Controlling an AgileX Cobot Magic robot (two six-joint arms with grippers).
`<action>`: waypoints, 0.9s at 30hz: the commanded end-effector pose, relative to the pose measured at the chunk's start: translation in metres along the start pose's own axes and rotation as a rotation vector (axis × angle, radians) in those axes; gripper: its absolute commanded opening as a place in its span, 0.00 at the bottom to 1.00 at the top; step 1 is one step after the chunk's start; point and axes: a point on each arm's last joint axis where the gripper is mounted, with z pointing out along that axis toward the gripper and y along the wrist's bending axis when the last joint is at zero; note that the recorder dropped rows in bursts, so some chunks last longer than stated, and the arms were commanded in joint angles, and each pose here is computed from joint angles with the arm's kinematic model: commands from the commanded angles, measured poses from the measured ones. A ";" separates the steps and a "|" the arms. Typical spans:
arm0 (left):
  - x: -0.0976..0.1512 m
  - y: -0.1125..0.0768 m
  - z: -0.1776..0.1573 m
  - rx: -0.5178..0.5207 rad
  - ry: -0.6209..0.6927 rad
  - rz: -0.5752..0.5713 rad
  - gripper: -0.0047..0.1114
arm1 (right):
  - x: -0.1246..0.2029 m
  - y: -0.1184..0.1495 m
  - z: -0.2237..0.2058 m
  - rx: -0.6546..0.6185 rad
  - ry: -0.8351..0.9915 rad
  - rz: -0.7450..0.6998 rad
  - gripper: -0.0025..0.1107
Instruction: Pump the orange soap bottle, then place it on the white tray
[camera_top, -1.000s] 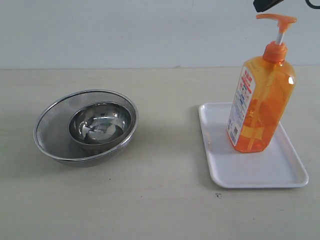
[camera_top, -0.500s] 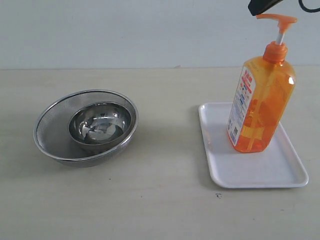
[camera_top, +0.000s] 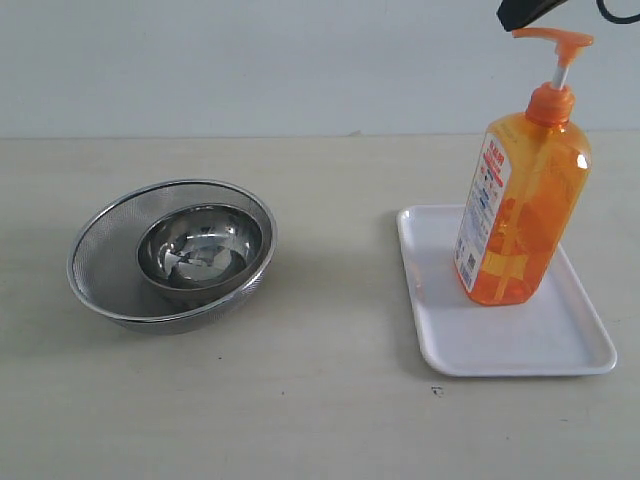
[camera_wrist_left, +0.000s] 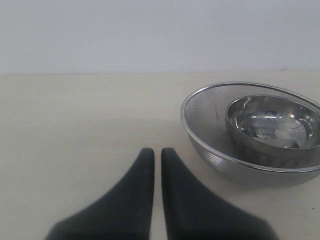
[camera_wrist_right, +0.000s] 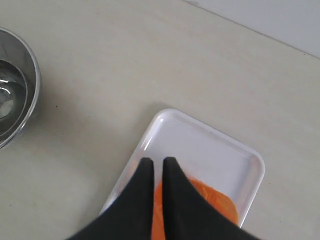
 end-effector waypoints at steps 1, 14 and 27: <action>0.001 0.000 0.000 0.000 -0.003 -0.006 0.08 | -0.001 0.001 -0.005 0.012 -0.008 0.002 0.02; 0.001 0.000 0.000 0.000 -0.003 -0.006 0.08 | -0.001 0.005 -0.019 0.021 -0.036 -0.002 0.02; 0.001 0.000 0.000 0.000 -0.003 -0.006 0.08 | -0.001 0.001 0.005 -0.033 -0.002 0.047 0.02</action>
